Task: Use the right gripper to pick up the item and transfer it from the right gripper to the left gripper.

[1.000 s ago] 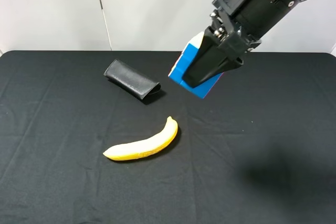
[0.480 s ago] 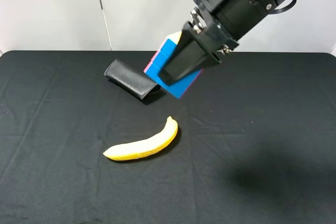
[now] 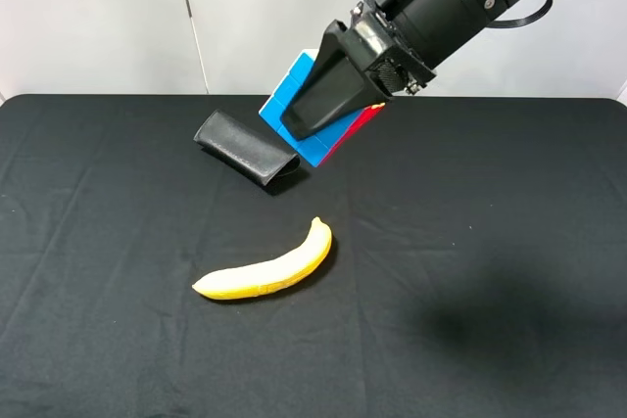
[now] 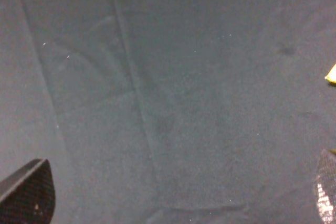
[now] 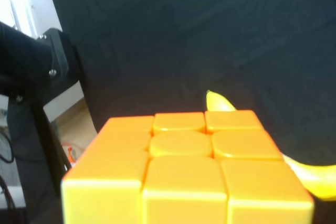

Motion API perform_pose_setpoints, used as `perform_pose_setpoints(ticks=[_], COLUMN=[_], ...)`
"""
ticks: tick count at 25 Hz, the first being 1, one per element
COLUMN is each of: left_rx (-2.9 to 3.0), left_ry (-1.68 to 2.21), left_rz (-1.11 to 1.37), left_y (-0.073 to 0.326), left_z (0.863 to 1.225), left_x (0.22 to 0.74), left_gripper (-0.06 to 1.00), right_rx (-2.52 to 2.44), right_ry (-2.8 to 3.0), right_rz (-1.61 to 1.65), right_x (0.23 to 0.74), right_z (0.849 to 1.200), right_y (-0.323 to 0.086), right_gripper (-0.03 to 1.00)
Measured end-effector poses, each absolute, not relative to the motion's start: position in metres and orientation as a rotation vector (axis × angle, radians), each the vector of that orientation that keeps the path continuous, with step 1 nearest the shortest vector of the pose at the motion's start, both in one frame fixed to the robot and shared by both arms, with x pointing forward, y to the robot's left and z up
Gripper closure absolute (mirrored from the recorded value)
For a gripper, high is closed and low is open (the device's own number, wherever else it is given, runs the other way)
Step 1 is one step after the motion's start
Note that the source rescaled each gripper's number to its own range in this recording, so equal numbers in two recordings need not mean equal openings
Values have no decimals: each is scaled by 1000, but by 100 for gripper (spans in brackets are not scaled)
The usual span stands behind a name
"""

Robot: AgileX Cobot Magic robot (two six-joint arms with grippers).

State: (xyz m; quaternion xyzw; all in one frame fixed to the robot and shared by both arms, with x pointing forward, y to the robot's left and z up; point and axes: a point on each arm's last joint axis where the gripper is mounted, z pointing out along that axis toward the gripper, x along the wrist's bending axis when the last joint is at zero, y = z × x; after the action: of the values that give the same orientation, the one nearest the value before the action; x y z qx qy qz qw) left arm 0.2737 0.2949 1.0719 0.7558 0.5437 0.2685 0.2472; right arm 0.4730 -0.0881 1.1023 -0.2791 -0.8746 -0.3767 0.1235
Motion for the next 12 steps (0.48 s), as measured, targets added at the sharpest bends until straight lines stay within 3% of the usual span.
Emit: perform_pose_setpoints(ticks=[12], left_rx=[2329], left_ry=[1174], left_rz=[784], left_y=[284], left_z=[1102], left_x=[323], left_gripper=[-1], right_rx=[-890], right_ry=[-2510], right_rz=[-1147], right_x=[477], right_z=[1113], right_y=[-86], right_gripper=[97])
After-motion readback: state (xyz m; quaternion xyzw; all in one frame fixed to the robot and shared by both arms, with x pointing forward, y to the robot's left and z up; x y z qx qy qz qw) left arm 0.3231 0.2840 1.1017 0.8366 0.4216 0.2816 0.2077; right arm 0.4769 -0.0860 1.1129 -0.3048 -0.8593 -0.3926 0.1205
